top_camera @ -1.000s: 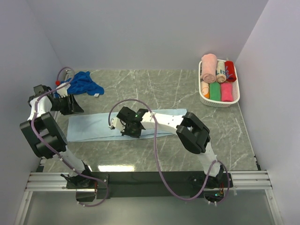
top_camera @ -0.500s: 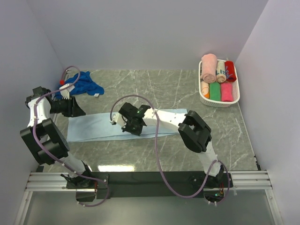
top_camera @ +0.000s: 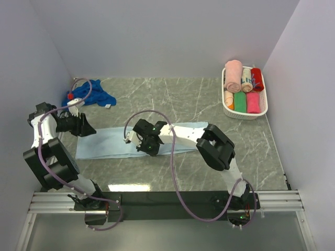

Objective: Roll the towels
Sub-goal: Fold the towel

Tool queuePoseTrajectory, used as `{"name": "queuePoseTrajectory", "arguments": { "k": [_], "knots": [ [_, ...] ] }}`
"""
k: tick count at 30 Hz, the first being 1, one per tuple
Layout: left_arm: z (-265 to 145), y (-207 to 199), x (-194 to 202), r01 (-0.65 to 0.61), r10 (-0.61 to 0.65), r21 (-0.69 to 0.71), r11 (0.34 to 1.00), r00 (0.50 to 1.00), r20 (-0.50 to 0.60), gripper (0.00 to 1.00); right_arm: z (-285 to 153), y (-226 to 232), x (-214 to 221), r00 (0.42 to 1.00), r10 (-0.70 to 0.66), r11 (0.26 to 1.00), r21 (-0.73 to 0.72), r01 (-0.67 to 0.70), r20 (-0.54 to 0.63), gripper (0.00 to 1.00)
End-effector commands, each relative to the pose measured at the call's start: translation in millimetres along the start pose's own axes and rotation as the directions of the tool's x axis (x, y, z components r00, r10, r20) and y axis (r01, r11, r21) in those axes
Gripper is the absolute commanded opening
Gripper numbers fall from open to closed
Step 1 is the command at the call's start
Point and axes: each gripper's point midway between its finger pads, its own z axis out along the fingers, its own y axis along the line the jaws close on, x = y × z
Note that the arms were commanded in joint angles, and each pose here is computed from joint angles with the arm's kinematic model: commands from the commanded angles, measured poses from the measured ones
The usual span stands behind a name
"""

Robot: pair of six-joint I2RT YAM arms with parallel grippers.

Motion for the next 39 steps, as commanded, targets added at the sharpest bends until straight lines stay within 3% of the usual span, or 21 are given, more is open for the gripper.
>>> {"name": "queuePoseTrajectory", "arguments": {
  "k": [1, 6, 9, 10, 14, 17, 20, 24, 27, 32, 39],
  "knots": [
    [-5, -8, 5, -0.114, 0.114, 0.014, 0.993, 0.993, -0.008, 0.47, 12, -6, -7, 1.000, 0.017, 1.000, 0.022, -0.017, -0.010, 0.02],
    [-9, -27, 20, -0.229, 0.231, 0.070, 0.971, 0.973, -0.025, 0.49, -5, -6, -13, 0.999, 0.043, 0.999, 0.023, -0.043, 0.011, 0.19],
    [-6, -33, 32, -0.295, 0.302, 0.095, 0.951, 0.950, -0.075, 0.46, -31, -7, -19, 0.995, 0.085, 0.996, -0.010, -0.085, 0.061, 0.34],
    [-4, -35, 38, -0.296, 0.306, 0.105, 0.949, 0.948, -0.090, 0.45, -38, -5, -20, 0.992, 0.100, 0.995, -0.038, -0.097, 0.075, 0.34],
    [5, -44, 52, -0.342, 0.358, 0.137, 0.930, 0.927, -0.114, 0.38, -82, -33, -12, 0.956, 0.242, 0.968, -0.102, -0.228, 0.162, 0.35],
    [17, -47, 62, -0.429, 0.447, 0.137, 0.893, 0.882, -0.147, 0.34, -92, -55, 4, 0.926, 0.327, 0.944, -0.110, -0.311, 0.187, 0.34],
    [37, -47, 65, -0.524, 0.533, 0.099, 0.846, 0.823, -0.196, 0.30, -82, -87, 30, 0.899, 0.416, 0.909, -0.055, -0.412, 0.136, 0.31],
    [68, -67, 66, -0.689, 0.693, 0.112, 0.716, 0.680, -0.239, 0.28, -63, -113, 53, 0.858, 0.508, 0.860, 0.007, -0.510, 0.079, 0.28],
    [86, -76, 75, -0.718, 0.725, 0.146, 0.681, 0.632, -0.274, 0.30, -49, -122, 69, 0.832, 0.554, 0.830, 0.061, -0.555, 0.033, 0.27],
    [107, -84, 84, -0.699, 0.719, 0.190, 0.689, 0.626, -0.302, 0.36, -39, -132, 88, 0.783, 0.622, 0.780, 0.089, -0.619, -0.005, 0.27],
    [122, -94, 97, -0.695, 0.734, 0.250, 0.675, 0.596, -0.325, 0.45, -39, -135, 102, 0.763, 0.646, 0.760, 0.103, -0.641, -0.019, 0.26]
  ]
}}
